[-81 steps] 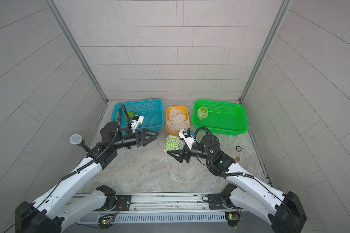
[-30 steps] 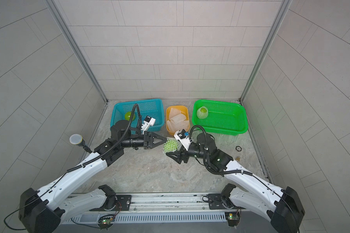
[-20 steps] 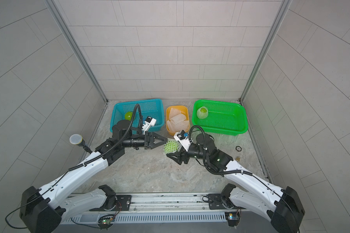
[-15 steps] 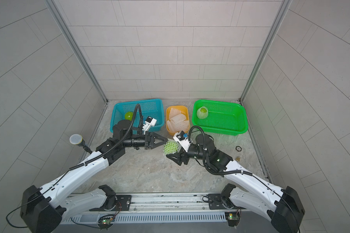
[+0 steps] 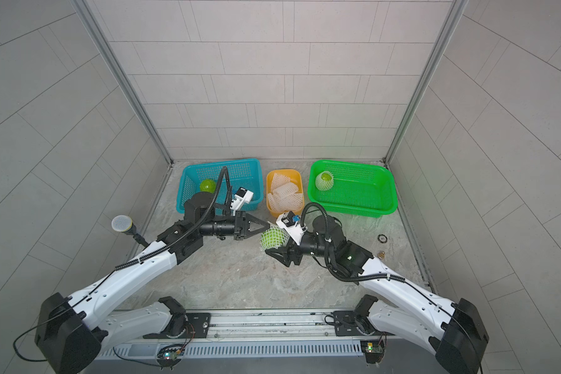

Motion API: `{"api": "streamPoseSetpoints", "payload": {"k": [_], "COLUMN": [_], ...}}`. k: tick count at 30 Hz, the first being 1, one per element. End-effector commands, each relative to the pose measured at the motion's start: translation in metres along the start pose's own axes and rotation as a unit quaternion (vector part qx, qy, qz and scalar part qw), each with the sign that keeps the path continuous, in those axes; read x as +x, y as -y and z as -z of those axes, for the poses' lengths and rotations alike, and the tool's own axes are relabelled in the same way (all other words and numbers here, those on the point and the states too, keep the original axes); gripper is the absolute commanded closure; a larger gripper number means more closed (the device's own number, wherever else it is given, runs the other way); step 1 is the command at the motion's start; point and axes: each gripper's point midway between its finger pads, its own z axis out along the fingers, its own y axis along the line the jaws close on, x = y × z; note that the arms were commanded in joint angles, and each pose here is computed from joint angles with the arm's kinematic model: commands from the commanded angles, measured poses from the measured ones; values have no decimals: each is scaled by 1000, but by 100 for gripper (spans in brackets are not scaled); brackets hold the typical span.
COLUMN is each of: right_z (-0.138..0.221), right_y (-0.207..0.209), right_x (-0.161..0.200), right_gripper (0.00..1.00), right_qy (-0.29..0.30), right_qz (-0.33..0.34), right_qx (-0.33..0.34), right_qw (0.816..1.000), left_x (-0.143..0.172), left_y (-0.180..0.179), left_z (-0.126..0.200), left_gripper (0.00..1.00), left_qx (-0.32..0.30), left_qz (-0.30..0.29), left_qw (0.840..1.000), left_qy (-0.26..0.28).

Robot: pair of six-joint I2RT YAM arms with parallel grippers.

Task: Sleeve custard apples in foam nets
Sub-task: Adjust the foam net on the custard apple.

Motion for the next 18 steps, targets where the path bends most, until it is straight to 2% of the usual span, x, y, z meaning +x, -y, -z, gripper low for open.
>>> {"api": "streamPoseSetpoints", "payload": {"k": [1,5,18], "right_z": [10,14,21], "right_y": [-1,-1,8], "right_x": [-20,-22,-30], "right_gripper": [21,20,20], "right_qy": [38,48,77], "right_qz": [15,9,-6], "right_qx": [7,7,15], "right_qw": [999,999,997], "left_x": [-3,-7,2], "left_y": [12,9,2], "left_z": [9,18,22], "left_gripper": [100,100,100], "left_qx": [13,8,-7], "left_qz": [-24,-22,-20], "left_qw": [1000,999,999], "left_qy": [14,31,26]}}
